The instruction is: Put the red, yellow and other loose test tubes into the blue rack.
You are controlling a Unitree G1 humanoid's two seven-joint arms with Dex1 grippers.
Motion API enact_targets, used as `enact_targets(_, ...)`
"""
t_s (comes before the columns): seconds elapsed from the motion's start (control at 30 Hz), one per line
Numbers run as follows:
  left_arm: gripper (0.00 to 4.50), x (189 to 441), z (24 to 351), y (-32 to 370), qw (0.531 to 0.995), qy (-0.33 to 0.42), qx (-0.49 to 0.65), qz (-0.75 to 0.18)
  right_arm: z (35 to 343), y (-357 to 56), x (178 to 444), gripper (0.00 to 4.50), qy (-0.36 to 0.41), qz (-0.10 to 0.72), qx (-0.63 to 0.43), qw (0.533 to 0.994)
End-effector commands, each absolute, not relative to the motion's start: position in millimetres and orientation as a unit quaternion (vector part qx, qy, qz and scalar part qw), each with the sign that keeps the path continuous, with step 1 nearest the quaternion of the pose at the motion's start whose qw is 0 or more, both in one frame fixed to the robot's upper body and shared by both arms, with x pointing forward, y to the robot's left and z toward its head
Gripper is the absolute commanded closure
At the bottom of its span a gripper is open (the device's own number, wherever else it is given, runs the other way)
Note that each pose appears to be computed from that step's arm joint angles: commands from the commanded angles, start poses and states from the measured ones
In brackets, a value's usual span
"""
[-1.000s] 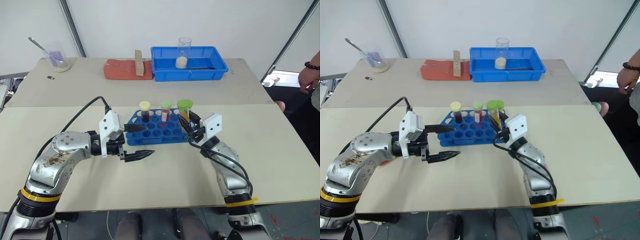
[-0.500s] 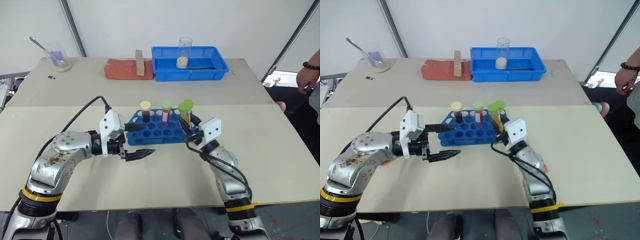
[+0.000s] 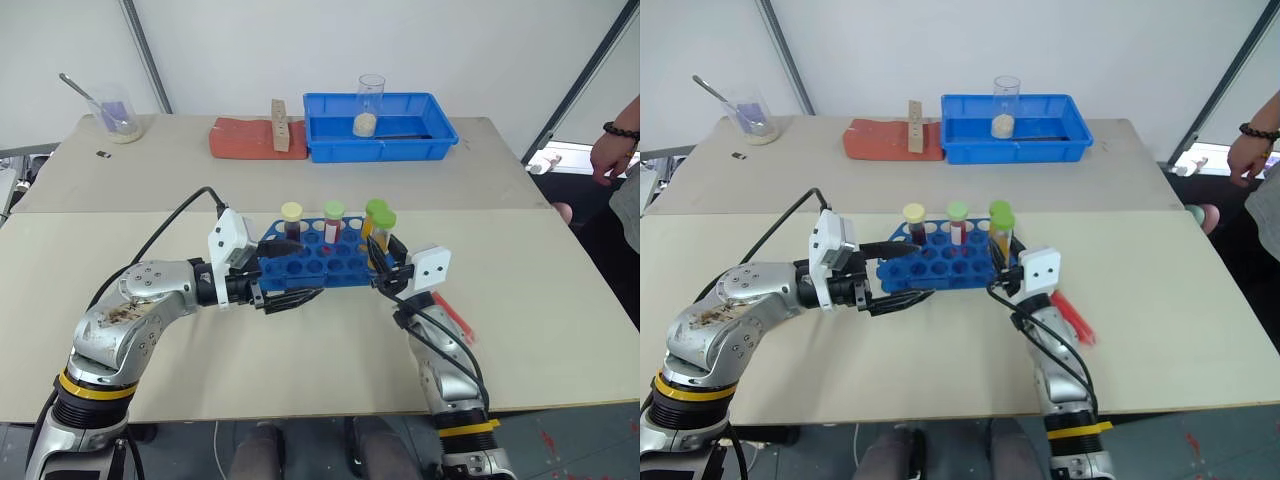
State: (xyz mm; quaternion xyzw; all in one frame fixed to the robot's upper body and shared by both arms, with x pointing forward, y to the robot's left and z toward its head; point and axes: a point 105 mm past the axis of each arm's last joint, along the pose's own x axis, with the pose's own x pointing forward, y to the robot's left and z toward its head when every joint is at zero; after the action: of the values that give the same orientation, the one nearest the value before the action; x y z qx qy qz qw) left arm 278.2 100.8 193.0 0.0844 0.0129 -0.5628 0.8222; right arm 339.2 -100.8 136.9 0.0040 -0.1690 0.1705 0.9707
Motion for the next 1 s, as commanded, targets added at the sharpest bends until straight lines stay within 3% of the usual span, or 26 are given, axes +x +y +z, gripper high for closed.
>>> enact_targets(0.03, 0.00, 276, 205, 98, 0.819, -0.009, 0.094, -0.565, 148, -107, 333, 3.02, -0.195, 0.168, -0.004, 0.966)
enact_targets(0.07, 0.00, 276, 204, 97, 0.819, -0.009, 0.095, -0.565, 148, -110, 333, 2.50, -0.193, 0.167, -0.005, 0.967)
enact_targets(0.27, 0.00, 277, 194, 99, 0.820, 0.002, 0.132, -0.557, 150, -136, 316, 0.53, -0.145, 0.191, -0.074, 0.968)
enact_targets(0.4, 0.00, 273, 190, 101, 0.811, 0.003, 0.163, -0.562, 163, -143, 288, 0.53, -0.089, 0.246, -0.125, 0.957)
enact_targets(0.63, 0.00, 248, 184, 101, 0.754, 0.000, 0.201, -0.625, 154, -182, 267, 0.53, 0.167, 0.267, -0.219, 0.923)
enact_targets(0.77, 0.00, 238, 175, 99, 0.735, 0.008, 0.210, -0.645, 147, -197, 273, 0.53, 0.273, 0.262, -0.212, 0.901)
enact_targets(1.0, 0.00, 228, 167, 91, 0.723, 0.004, 0.202, -0.660, 129, -200, 292, 0.53, 0.370, 0.271, -0.182, 0.870)
